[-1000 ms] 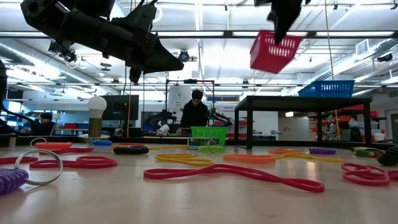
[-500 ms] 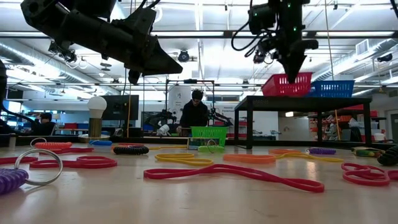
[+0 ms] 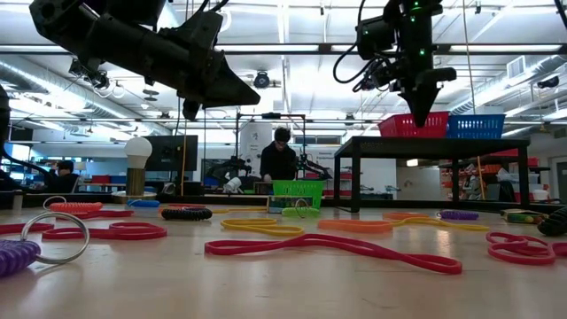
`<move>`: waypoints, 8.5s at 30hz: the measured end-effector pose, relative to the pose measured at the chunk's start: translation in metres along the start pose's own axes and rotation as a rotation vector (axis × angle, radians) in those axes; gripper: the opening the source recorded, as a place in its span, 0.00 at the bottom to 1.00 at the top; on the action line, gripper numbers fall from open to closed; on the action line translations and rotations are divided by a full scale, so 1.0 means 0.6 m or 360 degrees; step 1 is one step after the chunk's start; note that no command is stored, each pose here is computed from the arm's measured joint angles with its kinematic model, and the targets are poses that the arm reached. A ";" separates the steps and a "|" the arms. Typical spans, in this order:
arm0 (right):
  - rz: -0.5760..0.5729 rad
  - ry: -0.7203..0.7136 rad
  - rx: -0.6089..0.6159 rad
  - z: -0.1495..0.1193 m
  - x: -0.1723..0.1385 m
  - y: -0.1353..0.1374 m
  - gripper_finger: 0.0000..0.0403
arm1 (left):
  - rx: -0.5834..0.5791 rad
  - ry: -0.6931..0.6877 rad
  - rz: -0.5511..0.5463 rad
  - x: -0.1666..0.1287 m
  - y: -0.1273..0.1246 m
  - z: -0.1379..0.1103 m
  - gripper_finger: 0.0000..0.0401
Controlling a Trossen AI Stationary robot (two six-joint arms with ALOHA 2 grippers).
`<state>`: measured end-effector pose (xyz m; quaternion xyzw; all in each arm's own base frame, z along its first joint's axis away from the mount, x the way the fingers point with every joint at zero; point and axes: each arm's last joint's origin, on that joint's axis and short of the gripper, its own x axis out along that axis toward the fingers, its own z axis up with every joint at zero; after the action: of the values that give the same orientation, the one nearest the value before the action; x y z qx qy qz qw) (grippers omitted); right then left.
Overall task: Pick & Place Office Desk Supplies
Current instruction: Put the red bin on the shelf, then adjust the bins on the shelf, then put the green bin on the shelf
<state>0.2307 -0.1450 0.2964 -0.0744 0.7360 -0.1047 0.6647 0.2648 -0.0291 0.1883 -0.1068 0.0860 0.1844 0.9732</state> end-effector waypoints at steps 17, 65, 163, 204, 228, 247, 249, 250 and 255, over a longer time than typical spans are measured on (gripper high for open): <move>-0.0080 0.0056 0.0020 -0.001 0.001 -0.001 0.23 | 0.0004 0.0001 -0.0001 0.000 0.000 0.000 0.03; 0.0153 -0.0098 0.1750 -0.195 -0.018 -0.046 0.02 | -0.0090 -0.0002 -0.0024 0.000 -0.002 0.001 0.03; 0.0058 -0.1526 0.1451 -0.109 -0.201 0.128 0.02 | -0.0968 0.0592 0.0673 0.202 0.339 0.116 0.43; 0.0055 -0.1560 0.1363 -0.107 -0.208 0.152 0.02 | -0.0491 0.0804 0.0696 0.141 0.187 0.194 0.04; 0.0034 -0.1534 0.1336 -0.093 -0.204 0.153 0.02 | -0.0797 0.0831 0.0304 0.086 -0.029 0.106 0.04; 0.0237 -0.1511 0.1274 -0.049 -0.196 0.169 0.02 | -0.1035 0.0811 0.0427 0.094 -0.098 0.035 0.04; 0.0291 -0.1521 0.1231 -0.053 -0.200 0.174 0.02 | -0.1097 0.0818 0.0432 0.098 -0.112 0.016 0.04; 0.0302 -0.1523 0.1197 -0.053 -0.201 0.178 0.02 | -0.1127 0.0810 0.0429 0.101 -0.120 0.006 0.04; 0.0319 -0.1534 0.1030 -0.053 -0.206 0.201 0.02 | -0.1309 0.0729 0.0417 0.118 -0.162 -0.025 0.04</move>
<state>0.2157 0.0039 0.3880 0.1629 0.2851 -0.2150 0.9198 0.3644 -0.0972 0.1762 -0.5086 0.2308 0.2958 0.7750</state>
